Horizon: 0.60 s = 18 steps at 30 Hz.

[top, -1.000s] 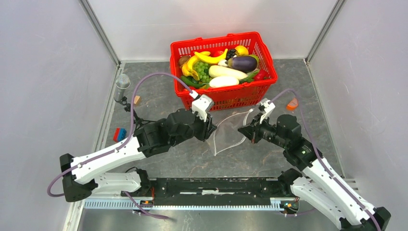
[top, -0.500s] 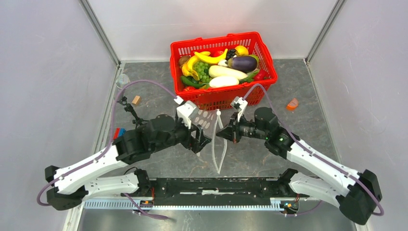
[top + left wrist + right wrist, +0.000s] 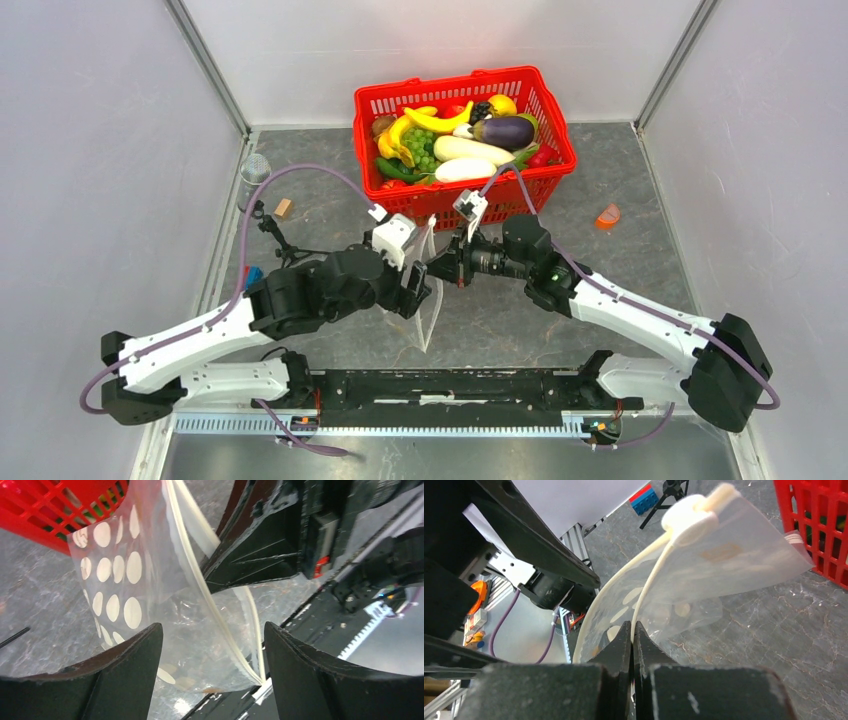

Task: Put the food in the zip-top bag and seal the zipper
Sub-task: Open the zipper of the food storage bag.

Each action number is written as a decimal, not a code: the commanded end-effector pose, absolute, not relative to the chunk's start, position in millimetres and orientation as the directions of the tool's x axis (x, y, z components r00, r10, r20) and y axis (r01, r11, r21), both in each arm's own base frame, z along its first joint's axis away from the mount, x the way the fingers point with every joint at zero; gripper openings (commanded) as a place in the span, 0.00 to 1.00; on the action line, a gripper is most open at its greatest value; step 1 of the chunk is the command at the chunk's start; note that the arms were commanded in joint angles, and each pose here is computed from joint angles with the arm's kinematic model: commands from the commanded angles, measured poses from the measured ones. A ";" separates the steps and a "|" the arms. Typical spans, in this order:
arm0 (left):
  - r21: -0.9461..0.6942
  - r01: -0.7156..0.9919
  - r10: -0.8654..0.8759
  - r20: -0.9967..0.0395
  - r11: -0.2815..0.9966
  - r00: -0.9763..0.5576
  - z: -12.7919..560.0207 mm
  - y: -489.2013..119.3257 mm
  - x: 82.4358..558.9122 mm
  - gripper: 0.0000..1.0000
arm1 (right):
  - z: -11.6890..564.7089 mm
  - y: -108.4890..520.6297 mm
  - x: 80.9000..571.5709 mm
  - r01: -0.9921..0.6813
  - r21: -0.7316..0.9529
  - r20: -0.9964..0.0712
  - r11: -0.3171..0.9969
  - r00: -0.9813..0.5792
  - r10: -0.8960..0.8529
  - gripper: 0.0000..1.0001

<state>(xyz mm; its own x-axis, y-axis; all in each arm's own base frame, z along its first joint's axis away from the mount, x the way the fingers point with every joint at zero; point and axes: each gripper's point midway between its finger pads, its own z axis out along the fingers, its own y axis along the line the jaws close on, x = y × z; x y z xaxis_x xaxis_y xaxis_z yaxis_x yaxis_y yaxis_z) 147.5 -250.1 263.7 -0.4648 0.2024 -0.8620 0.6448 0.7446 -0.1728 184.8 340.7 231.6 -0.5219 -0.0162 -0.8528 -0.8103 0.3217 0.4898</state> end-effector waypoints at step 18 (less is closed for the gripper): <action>0.025 0.486 0.267 -0.860 0.874 -0.436 254.3 -223.8 174.3 0.48 | 228.7 323.0 215.2 -0.736 0.446 -0.868 0.509 -0.495 0.045 0.00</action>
<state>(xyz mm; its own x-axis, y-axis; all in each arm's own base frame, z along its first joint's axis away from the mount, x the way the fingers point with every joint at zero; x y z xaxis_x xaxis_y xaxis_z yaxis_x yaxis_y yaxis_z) 173.8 -219.3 236.5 -0.4450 0.3138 -0.8388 0.4940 0.8672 0.0624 205.6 335.5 229.5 -0.5131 0.0290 -0.8578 -0.7694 0.4274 0.4747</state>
